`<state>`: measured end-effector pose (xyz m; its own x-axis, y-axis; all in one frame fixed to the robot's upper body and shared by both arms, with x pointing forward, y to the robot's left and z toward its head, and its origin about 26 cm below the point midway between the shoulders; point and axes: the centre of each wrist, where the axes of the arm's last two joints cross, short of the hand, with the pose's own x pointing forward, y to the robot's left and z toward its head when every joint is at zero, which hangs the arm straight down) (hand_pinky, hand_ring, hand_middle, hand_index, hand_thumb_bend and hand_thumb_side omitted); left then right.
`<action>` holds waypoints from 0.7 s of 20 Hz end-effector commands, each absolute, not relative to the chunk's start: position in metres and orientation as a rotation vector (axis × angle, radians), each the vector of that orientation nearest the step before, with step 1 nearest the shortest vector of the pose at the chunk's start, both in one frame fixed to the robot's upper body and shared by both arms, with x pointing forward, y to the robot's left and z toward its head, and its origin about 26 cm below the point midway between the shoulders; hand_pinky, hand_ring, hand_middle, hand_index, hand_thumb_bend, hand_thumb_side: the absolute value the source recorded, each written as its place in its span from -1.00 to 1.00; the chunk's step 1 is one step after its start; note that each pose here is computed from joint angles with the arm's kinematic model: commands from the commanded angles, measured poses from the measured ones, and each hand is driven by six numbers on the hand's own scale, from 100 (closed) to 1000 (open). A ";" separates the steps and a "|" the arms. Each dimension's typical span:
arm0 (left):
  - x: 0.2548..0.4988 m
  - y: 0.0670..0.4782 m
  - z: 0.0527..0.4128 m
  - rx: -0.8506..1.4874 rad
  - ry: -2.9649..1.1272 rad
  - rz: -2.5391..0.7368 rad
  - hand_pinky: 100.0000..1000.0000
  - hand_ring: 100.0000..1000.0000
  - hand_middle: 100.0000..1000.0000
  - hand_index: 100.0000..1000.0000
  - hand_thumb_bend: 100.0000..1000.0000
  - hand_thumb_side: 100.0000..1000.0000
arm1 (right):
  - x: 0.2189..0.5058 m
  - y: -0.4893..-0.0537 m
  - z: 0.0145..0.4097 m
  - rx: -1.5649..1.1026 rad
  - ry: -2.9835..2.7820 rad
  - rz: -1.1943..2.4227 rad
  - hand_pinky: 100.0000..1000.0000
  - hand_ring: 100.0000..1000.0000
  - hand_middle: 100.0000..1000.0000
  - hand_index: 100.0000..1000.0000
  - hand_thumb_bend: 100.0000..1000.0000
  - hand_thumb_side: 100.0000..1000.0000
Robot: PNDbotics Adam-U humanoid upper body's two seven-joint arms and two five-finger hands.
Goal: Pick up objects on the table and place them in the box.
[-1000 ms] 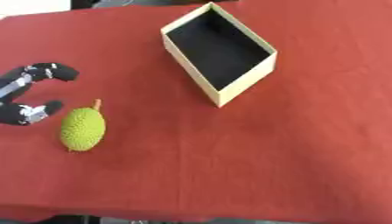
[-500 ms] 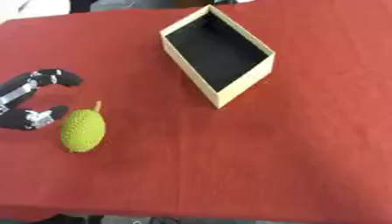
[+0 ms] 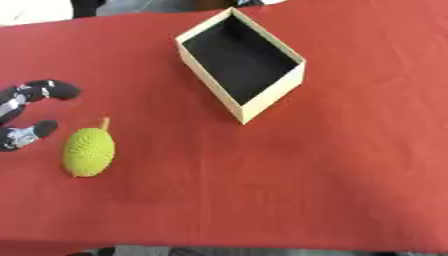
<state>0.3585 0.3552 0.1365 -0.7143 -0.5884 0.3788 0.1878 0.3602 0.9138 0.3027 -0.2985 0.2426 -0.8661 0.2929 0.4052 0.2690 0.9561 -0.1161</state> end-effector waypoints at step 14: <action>0.350 0.343 0.095 0.288 -1.763 -1.942 0.65 0.64 0.60 0.68 -0.31 0.57 | 0.298 -0.303 0.249 -0.433 -2.688 0.116 0.61 0.51 -0.05 0.45 -1.00 0.25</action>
